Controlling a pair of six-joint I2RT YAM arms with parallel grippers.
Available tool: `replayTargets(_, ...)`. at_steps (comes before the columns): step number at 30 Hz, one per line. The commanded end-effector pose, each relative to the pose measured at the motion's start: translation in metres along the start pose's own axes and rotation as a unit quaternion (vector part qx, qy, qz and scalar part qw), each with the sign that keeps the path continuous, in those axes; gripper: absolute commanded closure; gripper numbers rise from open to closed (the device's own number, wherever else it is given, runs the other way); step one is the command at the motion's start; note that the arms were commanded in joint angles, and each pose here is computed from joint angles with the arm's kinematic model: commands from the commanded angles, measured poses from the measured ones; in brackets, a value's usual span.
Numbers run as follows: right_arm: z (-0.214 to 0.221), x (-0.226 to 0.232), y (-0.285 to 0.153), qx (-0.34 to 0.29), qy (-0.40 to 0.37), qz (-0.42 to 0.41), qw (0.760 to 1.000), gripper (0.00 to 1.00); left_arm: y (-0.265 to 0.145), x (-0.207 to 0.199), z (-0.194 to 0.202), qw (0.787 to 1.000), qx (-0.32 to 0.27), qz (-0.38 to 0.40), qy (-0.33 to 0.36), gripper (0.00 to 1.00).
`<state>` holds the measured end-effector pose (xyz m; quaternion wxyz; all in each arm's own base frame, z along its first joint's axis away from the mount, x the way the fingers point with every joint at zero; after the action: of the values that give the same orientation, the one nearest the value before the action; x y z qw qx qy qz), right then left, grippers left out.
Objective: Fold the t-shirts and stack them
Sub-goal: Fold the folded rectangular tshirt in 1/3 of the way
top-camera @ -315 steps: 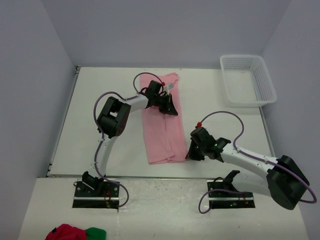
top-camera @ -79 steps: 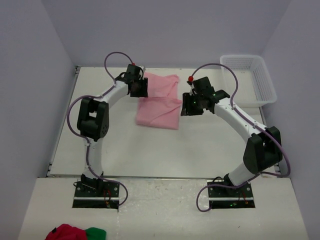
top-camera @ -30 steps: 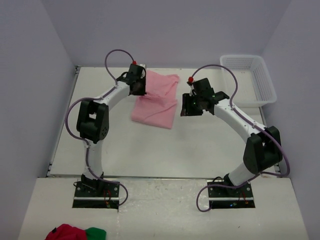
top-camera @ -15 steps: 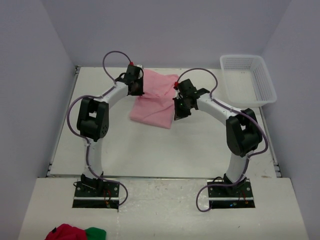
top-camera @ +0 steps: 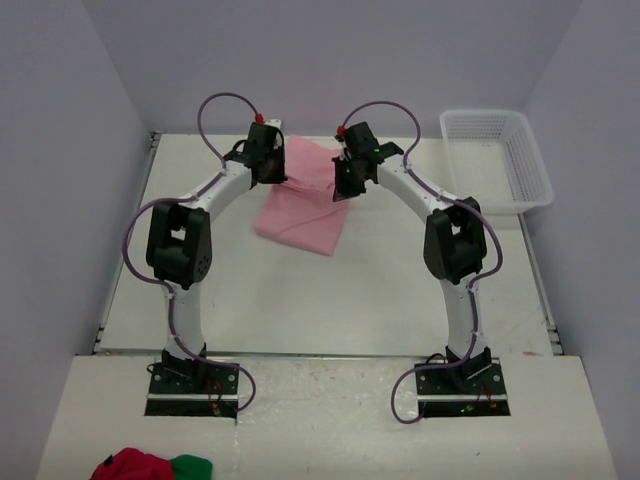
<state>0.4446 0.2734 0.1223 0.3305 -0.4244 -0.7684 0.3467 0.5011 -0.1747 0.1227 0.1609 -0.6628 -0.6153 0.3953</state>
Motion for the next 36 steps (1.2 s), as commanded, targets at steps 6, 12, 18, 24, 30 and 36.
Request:
replayTargets(6, 0.024, 0.036, 0.003, 0.047, -0.033, -0.118, 0.991, 1.00, -0.009, -0.006, -0.029, 0.999, -0.048, 0.014, -0.012, 1.00)
replayTargets(12, 0.041, 0.050, 0.007, 0.061, -0.041, -0.136, 0.988, 1.00, -0.008, -0.006, -0.030, 0.999, -0.049, 0.015, -0.014, 1.00)
replayTargets(18, 0.055, 0.051, 0.013, 0.071, -0.037, -0.140, 0.987, 1.00, -0.007, 0.004, -0.032, 0.998, -0.059, -0.002, -0.022, 1.00)
replayTargets(24, 0.063, 0.049, 0.023, 0.091, -0.032, -0.139, 0.986, 1.00, 0.005, 0.020, -0.029, 0.998, -0.052, -0.015, -0.033, 1.00)
replayTargets(30, 0.073, 0.052, 0.035, 0.132, -0.023, -0.141, 0.981, 1.00, 0.024, 0.033, -0.020, 0.998, -0.034, -0.017, -0.043, 1.00)
replayTargets(36, 0.091, 0.058, 0.042, 0.173, -0.008, -0.142, 0.975, 1.00, 0.036, 0.041, -0.015, 0.998, -0.025, -0.014, -0.050, 1.00)
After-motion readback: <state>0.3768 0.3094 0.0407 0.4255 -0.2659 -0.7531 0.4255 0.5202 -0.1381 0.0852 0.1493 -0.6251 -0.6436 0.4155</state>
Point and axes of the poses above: each gripper's point midway between its finger pads, its own y axis out along the fingers, its own x axis along the line the jaws close on, z = x × y, the point moved 2 cm from there along -y, back along the fingers, and after that the axes turned 13 degrees about -y, right-handed, at the moved point
